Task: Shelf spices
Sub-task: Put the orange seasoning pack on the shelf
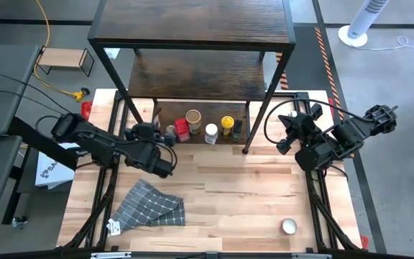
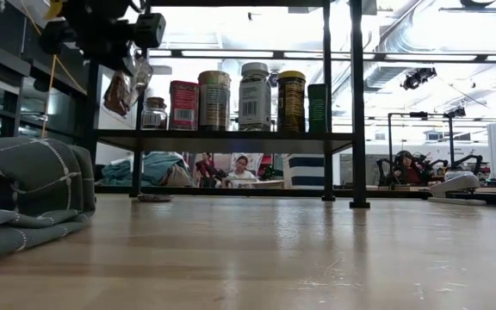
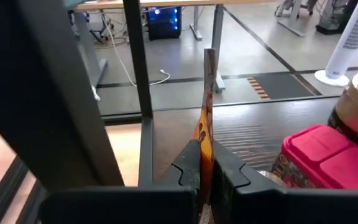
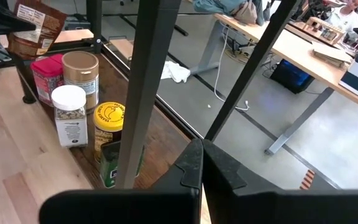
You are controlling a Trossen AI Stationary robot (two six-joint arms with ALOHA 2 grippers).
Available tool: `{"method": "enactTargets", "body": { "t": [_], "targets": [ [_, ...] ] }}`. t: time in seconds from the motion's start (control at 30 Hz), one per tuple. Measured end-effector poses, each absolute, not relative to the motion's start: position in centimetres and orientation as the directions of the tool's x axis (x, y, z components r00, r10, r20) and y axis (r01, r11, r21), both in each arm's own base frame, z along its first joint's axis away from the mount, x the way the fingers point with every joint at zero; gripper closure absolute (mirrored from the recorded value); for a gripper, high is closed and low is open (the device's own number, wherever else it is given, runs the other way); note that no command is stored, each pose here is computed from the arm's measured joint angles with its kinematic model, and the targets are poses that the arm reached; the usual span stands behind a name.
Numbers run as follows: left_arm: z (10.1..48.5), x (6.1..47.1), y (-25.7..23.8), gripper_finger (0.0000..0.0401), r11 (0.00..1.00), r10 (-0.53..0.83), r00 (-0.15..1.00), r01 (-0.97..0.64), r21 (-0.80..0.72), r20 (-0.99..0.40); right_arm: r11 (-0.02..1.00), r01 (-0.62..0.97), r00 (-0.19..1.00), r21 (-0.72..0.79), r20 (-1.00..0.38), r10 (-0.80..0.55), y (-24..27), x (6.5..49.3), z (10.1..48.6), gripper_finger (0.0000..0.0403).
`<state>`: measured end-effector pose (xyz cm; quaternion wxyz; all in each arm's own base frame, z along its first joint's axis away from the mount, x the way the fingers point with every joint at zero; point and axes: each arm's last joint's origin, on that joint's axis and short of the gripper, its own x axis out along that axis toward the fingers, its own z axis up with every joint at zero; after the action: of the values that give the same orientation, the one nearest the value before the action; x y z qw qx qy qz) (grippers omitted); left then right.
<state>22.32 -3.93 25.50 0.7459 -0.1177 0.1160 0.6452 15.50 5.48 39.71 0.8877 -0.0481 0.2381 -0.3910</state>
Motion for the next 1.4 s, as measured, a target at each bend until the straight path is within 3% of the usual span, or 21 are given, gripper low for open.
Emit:
{"method": "enactTargets", "body": {
  "t": [0.2, 0.63, 1.4],
  "targets": [
    [24.6, 22.9, -4.1, 0.0398, 0.120, 0.939, 0.129, -0.992, -0.048, -0.319, 0.687, 0.672, 0.580, -0.275, -0.382, -0.720, 5.5, 15.5, 39.7, 0.0403],
    [24.3, 23.3, -3.9, 0.0349, 0.094, 0.929, 0.121, -0.991, -0.091, -0.350, 0.690, 0.659, 0.580, -0.299, -0.382, -0.720, 5.5, 15.5, 39.7, 0.0403],
    [25.1, 23.1, -3.9, 0.0219, 0.120, 0.935, 0.157, -0.984, -0.133, -0.318, 0.691, 0.651, 0.580, -0.313, -0.382, -0.719, 5.5, 15.5, 39.7, 0.0403]
  ]
}}
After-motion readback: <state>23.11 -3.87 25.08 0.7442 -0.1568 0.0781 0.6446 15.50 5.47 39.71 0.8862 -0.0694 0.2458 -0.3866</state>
